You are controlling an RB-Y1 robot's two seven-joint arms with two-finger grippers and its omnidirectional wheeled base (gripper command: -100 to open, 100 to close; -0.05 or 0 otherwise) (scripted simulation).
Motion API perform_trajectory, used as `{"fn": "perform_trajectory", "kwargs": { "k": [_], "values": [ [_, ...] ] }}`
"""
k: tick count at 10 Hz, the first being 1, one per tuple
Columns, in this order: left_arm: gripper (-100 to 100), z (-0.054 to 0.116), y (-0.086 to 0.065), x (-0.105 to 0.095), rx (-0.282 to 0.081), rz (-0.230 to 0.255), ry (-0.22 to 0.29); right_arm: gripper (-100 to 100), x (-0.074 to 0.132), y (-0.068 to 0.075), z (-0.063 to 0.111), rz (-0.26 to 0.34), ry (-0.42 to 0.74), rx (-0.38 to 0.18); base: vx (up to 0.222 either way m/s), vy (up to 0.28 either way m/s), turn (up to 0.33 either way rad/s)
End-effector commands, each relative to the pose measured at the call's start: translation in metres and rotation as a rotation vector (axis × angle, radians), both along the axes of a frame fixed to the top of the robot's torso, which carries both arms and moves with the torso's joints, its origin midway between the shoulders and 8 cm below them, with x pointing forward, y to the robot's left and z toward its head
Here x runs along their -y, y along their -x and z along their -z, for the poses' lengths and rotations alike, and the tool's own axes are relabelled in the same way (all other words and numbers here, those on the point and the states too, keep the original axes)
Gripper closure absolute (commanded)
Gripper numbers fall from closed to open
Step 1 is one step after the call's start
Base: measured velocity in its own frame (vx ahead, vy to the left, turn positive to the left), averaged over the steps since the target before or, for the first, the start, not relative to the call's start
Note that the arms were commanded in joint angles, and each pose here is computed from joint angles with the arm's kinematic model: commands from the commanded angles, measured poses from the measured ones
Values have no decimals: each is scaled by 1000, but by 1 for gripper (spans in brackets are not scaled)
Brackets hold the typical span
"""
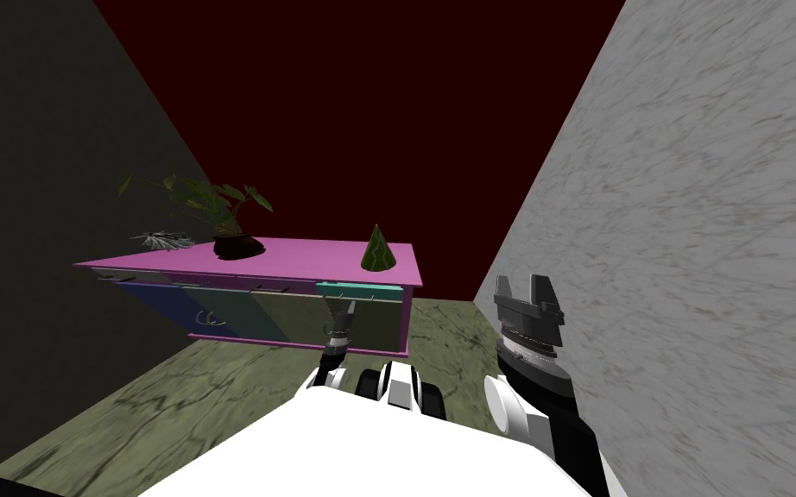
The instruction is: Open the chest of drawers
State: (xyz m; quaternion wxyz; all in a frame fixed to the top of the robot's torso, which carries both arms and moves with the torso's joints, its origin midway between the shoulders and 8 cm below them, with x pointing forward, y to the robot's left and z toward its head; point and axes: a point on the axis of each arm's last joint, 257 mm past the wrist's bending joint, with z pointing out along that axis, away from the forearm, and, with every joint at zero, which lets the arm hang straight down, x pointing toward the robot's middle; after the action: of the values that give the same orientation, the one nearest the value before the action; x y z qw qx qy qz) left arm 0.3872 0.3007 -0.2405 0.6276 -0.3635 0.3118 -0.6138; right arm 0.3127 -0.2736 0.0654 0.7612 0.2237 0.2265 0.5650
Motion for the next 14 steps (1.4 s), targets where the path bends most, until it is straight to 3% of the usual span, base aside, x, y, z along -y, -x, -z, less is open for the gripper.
{"fn": "perform_trajectory", "kwargs": {
  "k": [1, 7, 8, 9, 10, 14],
  "values": [
    [100, 2, 5, 0, 4, -1, 0, 0, 0, 0, 0, 0, 0, 0, 0, 0, 0],
    [100, -19, -30, -4, 0, 18, -1, 0, 0, 0, 0, 0, 0, 0, -165, -30, 34],
    [100, -19, -30, -4, 0, 18, -1, 0, 0, 0, 0, 0, 0, 0, -129, -30, 19],
    [100, -9, -26, -3, -22, 15, 1, 0, 0, 0, 0, 0, 0, 0, -45, -11, 4],
    [-100, -16, -42, -5, -33, 18, 4, 0, 0, 0, 0, 0, 0, 0, -57, -4, 30],
    [-100, -36, -72, -9, -33, 25, 7, 0, 0, 0, 0, 0, 0, 0, -81, -23, 18]
  ]
}}
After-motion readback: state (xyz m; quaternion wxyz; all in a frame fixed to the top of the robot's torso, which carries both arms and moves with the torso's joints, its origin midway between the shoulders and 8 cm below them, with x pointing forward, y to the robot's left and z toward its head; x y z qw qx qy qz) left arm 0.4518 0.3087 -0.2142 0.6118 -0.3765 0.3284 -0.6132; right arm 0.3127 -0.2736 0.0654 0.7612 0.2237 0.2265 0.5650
